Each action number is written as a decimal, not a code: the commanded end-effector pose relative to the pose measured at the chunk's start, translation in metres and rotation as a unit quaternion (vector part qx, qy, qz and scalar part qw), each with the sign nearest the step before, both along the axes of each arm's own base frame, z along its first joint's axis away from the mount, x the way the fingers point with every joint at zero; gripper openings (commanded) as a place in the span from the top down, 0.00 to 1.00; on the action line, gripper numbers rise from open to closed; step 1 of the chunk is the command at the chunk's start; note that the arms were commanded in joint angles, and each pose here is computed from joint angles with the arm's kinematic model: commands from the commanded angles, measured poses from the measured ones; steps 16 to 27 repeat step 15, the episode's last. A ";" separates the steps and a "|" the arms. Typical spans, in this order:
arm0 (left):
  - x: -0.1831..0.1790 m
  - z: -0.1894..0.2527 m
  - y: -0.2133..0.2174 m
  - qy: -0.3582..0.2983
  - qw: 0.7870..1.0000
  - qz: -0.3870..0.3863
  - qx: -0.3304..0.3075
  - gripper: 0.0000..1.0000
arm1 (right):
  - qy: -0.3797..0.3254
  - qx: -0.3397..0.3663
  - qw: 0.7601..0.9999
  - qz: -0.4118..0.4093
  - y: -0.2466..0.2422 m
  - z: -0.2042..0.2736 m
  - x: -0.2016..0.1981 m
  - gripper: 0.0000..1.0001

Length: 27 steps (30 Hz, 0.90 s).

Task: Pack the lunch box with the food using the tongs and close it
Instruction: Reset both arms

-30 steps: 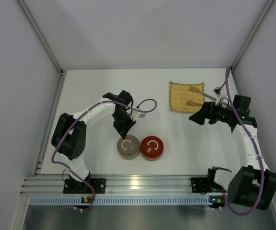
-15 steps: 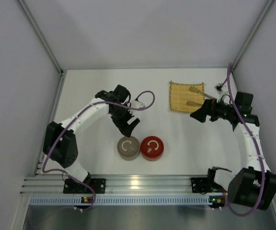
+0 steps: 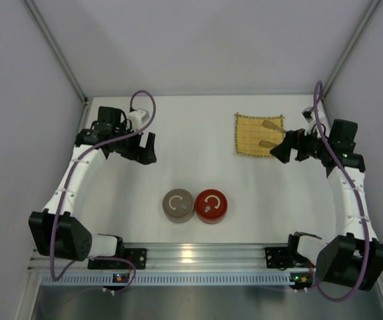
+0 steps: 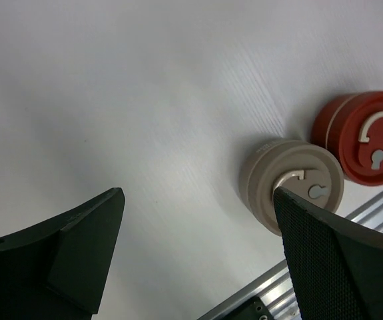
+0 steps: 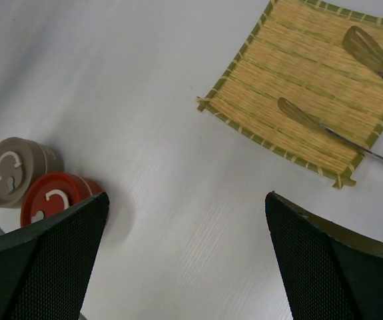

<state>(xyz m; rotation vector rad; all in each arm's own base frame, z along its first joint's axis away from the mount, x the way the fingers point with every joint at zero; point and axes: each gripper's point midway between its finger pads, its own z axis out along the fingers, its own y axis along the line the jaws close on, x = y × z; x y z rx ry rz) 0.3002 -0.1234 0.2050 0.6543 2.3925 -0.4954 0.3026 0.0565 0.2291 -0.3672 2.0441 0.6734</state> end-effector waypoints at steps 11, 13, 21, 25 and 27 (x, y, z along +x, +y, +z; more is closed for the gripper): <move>0.024 -0.048 0.117 -0.027 0.977 0.214 0.008 0.02 | 0.026 -0.126 0.991 -0.042 -0.034 -0.074 -0.009 0.01; 0.018 -0.055 0.122 -0.024 0.976 0.216 0.001 0.02 | 0.033 -0.131 0.990 -0.047 -0.037 -0.080 -0.011 0.01; 0.017 -0.054 0.125 -0.040 0.977 0.208 0.007 0.02 | 0.036 -0.135 0.989 -0.053 -0.039 -0.083 -0.012 0.01; 0.017 -0.054 0.125 -0.040 0.977 0.208 0.007 0.02 | 0.036 -0.135 0.989 -0.053 -0.039 -0.083 -0.012 0.01; 0.017 -0.054 0.125 -0.040 0.977 0.208 0.007 0.02 | 0.036 -0.135 0.989 -0.053 -0.039 -0.083 -0.012 0.01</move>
